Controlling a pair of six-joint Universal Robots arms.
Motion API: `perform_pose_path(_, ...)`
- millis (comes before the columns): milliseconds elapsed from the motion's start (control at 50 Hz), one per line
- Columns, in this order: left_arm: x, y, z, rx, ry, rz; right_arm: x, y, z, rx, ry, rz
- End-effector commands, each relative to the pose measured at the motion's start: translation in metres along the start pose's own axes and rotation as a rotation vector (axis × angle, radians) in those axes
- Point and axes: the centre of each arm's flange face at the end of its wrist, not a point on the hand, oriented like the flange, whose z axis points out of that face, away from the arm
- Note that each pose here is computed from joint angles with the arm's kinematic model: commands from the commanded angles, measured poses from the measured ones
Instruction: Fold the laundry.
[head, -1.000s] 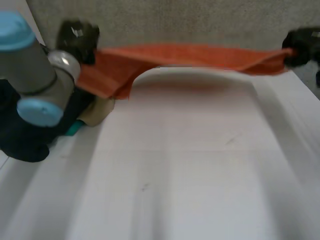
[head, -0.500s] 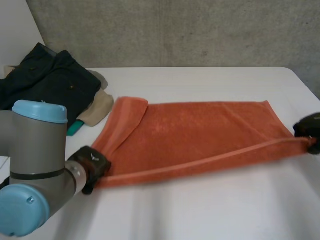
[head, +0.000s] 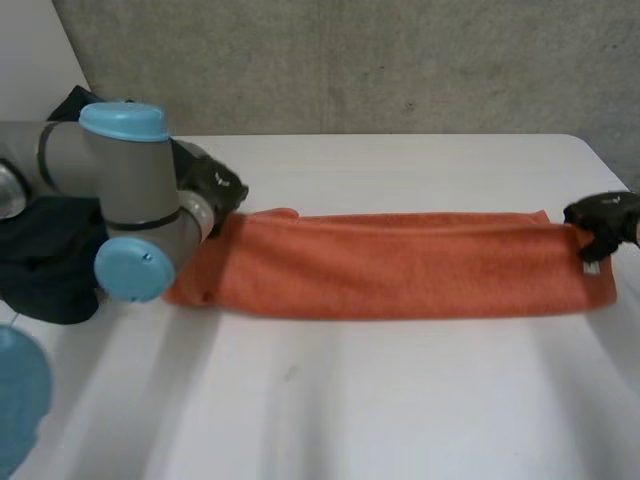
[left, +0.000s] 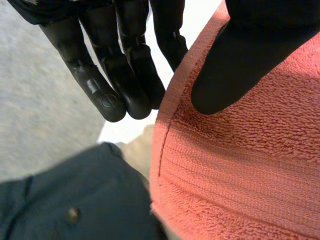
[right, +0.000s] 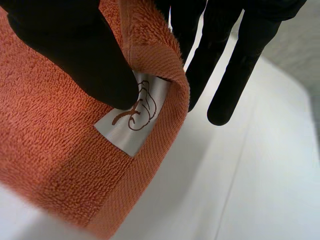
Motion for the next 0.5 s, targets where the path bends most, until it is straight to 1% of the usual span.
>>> perform_pose_path(20,-0.003,-0.008,0.035,0.096,-0.057,-0.016,-0.002,-0.015,0.033,0.137,0.108,-0.016)
perform_pose_path(140,0.001,0.000,0.057,0.125,-0.093,-0.025,-0.001,-0.020,0.056,0.227,0.175,-0.045)
perform_pose_path(240,0.004,0.004,0.065,0.138,-0.103,-0.039,-0.004,-0.018,0.072,0.263,0.202,-0.058)
perform_pose_path(360,0.004,-0.005,0.070,0.216,-0.126,-0.109,-0.013,-0.015,0.088,0.276,0.214,-0.068)
perform_pose_path(420,0.007,-0.011,0.070,0.242,-0.139,-0.133,-0.012,-0.017,0.089,0.266,0.242,-0.068)
perform_pose_path(500,0.000,-0.017,0.062,0.245,-0.174,-0.158,-0.003,-0.034,0.073,0.261,0.276,-0.058)
